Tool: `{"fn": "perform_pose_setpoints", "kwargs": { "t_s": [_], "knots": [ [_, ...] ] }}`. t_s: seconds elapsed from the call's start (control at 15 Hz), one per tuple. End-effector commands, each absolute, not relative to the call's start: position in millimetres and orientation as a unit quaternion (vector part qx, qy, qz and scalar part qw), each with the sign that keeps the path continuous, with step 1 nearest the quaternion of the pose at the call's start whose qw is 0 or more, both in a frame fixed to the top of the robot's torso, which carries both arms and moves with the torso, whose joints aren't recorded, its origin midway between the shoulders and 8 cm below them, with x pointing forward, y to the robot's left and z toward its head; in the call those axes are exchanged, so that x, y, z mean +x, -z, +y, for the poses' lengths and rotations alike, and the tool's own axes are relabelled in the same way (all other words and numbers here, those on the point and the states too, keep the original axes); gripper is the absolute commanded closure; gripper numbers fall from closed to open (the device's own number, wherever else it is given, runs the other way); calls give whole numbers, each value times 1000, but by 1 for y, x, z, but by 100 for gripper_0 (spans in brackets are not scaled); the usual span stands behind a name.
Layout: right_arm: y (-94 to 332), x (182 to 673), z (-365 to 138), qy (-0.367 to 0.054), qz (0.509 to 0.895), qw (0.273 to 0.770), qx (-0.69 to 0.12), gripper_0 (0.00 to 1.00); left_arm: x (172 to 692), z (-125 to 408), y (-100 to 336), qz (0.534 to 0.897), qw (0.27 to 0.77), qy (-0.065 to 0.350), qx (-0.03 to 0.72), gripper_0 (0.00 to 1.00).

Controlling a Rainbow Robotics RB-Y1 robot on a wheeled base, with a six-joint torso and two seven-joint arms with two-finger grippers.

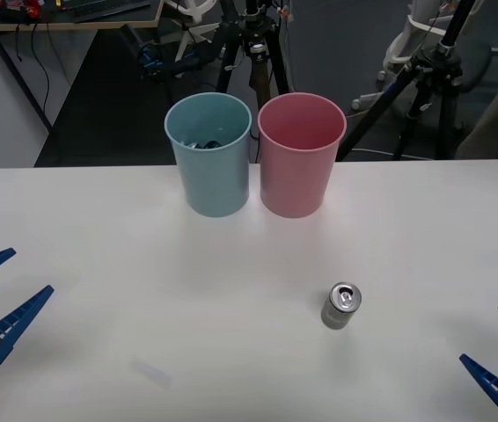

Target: Grasp the object on the table and drop it into the matching bin: aluminum can to the light blue bin, PET bottle to the pink bin.

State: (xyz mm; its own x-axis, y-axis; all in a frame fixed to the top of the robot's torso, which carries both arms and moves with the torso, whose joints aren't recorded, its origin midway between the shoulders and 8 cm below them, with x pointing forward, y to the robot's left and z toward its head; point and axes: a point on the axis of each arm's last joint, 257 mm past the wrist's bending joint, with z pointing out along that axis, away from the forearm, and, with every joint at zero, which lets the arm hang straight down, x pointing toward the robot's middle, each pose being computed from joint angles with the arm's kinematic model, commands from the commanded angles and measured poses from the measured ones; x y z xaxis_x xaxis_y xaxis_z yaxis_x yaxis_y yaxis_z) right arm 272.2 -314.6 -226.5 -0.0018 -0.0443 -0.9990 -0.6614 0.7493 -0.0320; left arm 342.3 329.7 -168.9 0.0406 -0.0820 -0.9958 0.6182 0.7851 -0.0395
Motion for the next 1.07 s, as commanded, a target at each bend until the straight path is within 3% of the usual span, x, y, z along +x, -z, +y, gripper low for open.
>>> {"fn": "perform_pose_setpoints", "kwargs": {
  "t_s": [0.07, 0.6, 0.8, 1.07],
  "knots": [
    [248, 262, -309, -241, 667, 647, -279, 0, 342, 330, 169, 645, 691, 253, 208, 0],
    [284, 269, -267, -260, 667, 633, -294, 0, 342, 330, 169, 645, 691, 253, 208, 0],
    [290, 285, -259, -231, 663, 642, -310, 0, 342, 330, 169, 645, 691, 253, 208, 0],
    [297, 306, -243, -225, 666, 641, -307, 0, 342, 330, 169, 645, 691, 253, 208, 0]
  ]
}}
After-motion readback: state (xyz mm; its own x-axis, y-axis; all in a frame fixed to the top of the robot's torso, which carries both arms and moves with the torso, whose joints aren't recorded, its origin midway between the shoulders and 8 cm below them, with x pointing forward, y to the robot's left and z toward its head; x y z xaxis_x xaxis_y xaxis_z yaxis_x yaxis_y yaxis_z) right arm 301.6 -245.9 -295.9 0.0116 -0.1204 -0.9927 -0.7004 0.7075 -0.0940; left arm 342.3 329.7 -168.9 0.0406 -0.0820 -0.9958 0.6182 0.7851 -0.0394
